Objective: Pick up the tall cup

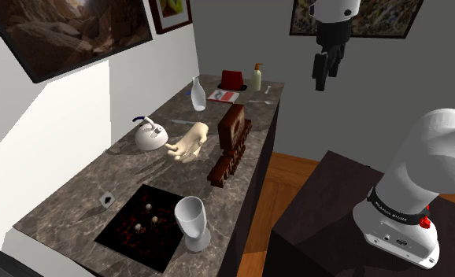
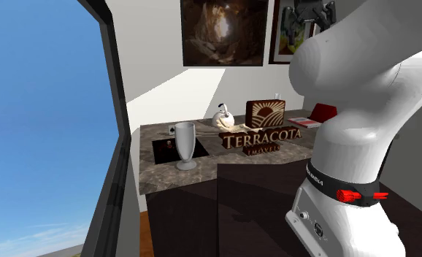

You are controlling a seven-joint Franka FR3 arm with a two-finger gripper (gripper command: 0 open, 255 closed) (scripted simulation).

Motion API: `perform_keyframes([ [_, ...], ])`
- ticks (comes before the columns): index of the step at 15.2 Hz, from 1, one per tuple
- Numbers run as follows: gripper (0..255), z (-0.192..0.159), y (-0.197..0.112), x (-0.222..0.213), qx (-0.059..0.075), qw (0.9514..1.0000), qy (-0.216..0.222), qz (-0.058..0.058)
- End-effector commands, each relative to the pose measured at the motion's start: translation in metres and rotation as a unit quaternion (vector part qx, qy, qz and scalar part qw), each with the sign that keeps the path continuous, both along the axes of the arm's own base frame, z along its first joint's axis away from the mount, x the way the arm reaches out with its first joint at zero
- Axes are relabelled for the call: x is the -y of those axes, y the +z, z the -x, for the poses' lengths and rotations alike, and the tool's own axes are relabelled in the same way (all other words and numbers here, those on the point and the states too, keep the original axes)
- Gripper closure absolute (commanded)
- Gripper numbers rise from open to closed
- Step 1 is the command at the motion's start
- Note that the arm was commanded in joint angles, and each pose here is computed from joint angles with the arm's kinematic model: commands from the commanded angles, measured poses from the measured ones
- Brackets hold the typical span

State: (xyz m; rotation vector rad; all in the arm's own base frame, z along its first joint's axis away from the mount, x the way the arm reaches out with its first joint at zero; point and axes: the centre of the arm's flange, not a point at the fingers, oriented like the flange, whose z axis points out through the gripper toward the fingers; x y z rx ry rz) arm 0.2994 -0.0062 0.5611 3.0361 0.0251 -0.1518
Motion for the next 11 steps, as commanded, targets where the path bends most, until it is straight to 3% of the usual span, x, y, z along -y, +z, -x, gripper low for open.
perform_keyframes([
  [1,0,0.000,0.000,0.000,0.000,1.0000,0.000,0.000],
  [11,0,-0.046,-0.083,-0.085,0.012,0.9997,0.016,-0.013],
])
